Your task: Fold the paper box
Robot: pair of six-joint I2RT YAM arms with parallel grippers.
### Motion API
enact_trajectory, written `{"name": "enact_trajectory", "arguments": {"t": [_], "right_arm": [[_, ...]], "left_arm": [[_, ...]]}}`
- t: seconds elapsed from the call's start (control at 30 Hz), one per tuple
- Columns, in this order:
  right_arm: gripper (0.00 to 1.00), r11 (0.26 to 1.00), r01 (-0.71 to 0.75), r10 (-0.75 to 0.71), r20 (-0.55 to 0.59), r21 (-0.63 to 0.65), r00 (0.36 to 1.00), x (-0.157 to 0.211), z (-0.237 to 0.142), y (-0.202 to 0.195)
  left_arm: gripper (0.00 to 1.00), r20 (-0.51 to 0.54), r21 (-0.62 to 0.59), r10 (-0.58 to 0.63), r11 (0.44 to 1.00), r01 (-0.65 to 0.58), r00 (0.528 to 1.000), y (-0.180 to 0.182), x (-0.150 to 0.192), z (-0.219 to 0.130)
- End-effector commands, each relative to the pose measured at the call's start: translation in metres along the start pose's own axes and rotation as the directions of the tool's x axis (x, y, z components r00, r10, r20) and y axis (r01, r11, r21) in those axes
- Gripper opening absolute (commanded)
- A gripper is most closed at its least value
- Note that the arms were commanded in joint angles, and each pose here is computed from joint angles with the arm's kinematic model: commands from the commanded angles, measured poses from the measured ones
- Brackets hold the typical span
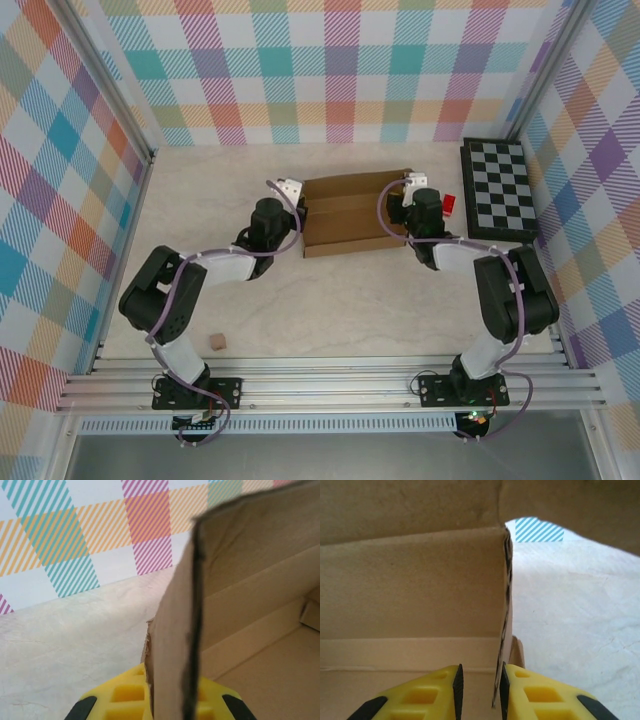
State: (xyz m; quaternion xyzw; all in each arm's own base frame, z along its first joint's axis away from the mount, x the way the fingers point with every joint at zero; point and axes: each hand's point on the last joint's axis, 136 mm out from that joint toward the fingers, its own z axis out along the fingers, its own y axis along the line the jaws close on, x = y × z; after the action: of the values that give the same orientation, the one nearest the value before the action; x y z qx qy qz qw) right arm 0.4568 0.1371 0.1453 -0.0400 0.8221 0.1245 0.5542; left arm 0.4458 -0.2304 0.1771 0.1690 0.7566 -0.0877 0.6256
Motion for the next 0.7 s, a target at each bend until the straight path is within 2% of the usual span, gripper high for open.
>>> {"name": "enact_trajectory", "arguments": {"t": [0.0, 0.13, 0.43, 0.67], "right_arm": [[0.32, 0.996, -0.055, 0.045, -0.127, -0.075, 0.991, 0.031, -0.012, 0.016], [0.34, 0.995, -0.084, 0.074, -0.165, -0.058, 0.984, 0.03, -0.025, 0.011], [0.39, 0.987, -0.15, 0.135, -0.208, -0.054, 0.969, 0.029, -0.048, -0.004], [0.43, 0.98, -0.199, 0.19, -0.208, -0.022, 0.959, 0.013, -0.087, -0.017]], "left_arm": [[0.0, -0.008, 0.138, 0.036, 0.99, -0.034, 0.999, -0.034, 0.009, -0.015], [0.0, -0.033, 0.131, 0.049, 0.99, -0.044, 0.998, -0.033, 0.021, -0.022], [0.0, -0.071, 0.107, 0.169, 0.981, -0.161, 0.983, -0.034, 0.044, -0.033], [0.0, -0.093, 0.098, 0.253, 0.965, -0.244, 0.963, -0.032, 0.055, -0.036]]}}
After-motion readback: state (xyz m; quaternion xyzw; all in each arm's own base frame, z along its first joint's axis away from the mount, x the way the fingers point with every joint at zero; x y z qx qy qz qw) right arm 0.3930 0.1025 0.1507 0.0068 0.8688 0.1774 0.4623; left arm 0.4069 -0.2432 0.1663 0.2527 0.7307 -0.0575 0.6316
